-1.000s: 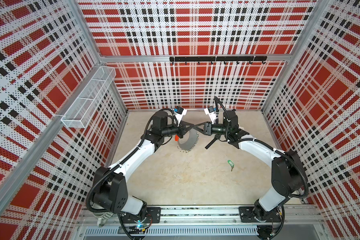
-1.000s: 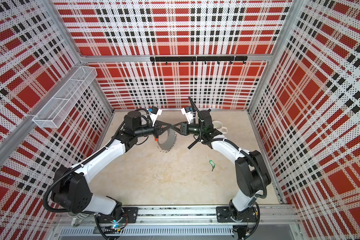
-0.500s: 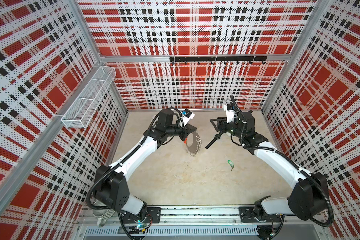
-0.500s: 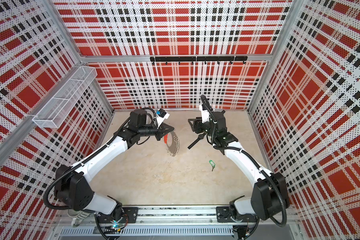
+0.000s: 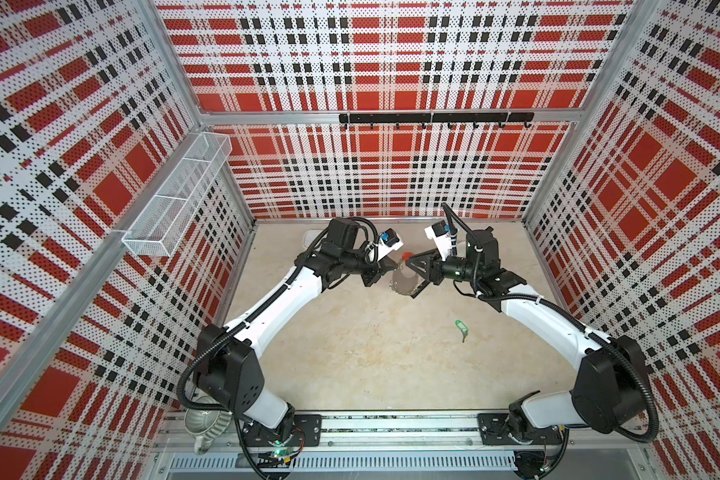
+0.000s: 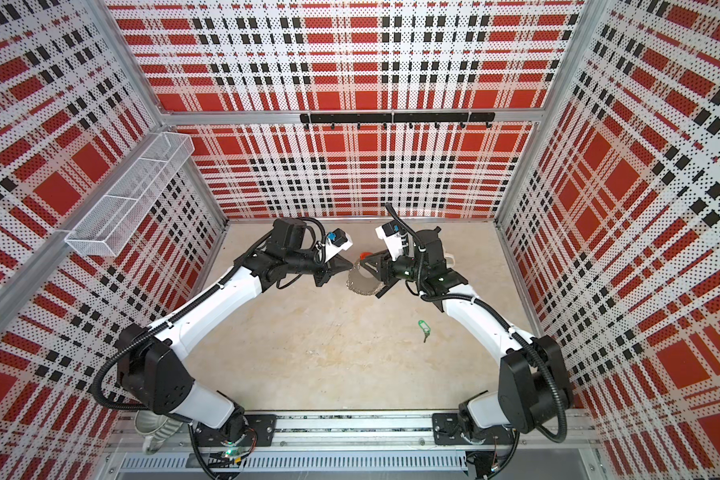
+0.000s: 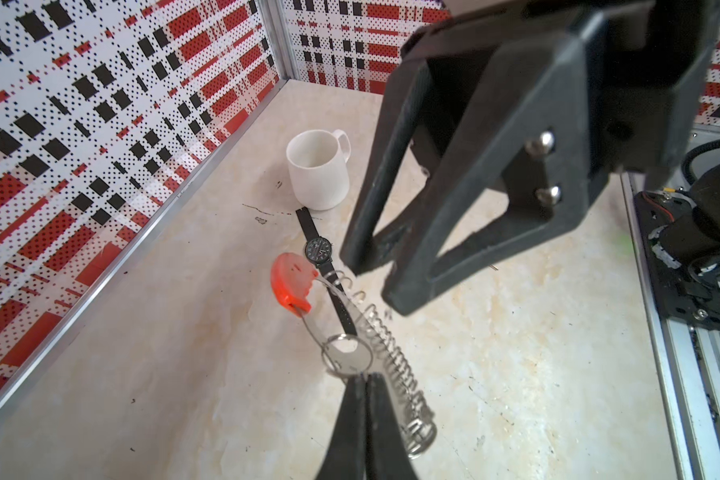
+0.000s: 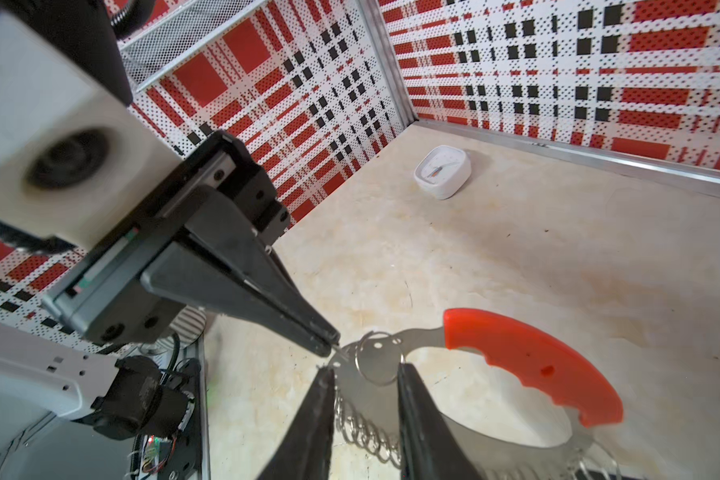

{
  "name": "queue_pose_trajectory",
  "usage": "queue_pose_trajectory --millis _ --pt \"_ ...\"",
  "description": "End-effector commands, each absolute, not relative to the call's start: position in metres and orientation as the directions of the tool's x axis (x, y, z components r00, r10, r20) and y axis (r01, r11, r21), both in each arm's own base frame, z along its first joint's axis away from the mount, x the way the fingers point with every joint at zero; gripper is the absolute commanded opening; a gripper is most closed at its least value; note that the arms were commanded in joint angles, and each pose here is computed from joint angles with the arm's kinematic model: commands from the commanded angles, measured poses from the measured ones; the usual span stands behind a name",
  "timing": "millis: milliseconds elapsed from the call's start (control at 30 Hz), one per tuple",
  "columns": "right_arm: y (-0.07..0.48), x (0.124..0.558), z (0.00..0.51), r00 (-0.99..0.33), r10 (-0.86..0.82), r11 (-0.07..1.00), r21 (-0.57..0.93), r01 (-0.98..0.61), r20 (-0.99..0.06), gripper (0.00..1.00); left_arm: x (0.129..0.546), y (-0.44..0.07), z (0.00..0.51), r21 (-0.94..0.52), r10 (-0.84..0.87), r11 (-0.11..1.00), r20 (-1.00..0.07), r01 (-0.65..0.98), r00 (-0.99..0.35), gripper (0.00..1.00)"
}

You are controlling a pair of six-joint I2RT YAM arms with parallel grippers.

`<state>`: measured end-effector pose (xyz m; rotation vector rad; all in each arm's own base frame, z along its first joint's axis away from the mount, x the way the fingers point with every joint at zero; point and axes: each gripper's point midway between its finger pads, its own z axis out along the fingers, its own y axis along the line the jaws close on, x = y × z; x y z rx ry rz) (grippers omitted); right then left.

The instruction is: Put the keys on the keyring

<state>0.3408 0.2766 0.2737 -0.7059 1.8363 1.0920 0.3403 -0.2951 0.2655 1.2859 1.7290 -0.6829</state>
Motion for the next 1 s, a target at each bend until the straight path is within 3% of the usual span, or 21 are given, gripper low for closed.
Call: queue_pose_trajectory --millis 0,300,500,967 --pt "0.287 0.334 0.277 -0.423 -0.048 0.395 0.372 -0.84 -0.905 0.28 0.336 -0.293 0.293 0.108 0.45 0.291 -0.892 0.951 -0.036 0.0" --pt "0.299 0.325 0.272 -0.411 -0.05 0.365 0.366 -0.856 -0.91 0.28 0.333 -0.291 0.297 0.093 0.432 0.283 -0.901 0.955 -0.04 0.0" --pt "0.303 0.328 0.267 -0.41 -0.054 0.368 0.364 -0.856 -0.91 0.22 0.33 -0.288 0.299 0.086 0.422 0.275 -0.906 0.958 -0.04 0.0" --pt "0.305 0.329 0.271 -0.394 -0.062 0.361 0.347 -0.865 -0.917 0.27 0.324 -0.286 0.303 0.069 0.402 0.254 -0.915 0.965 -0.04 0.0"
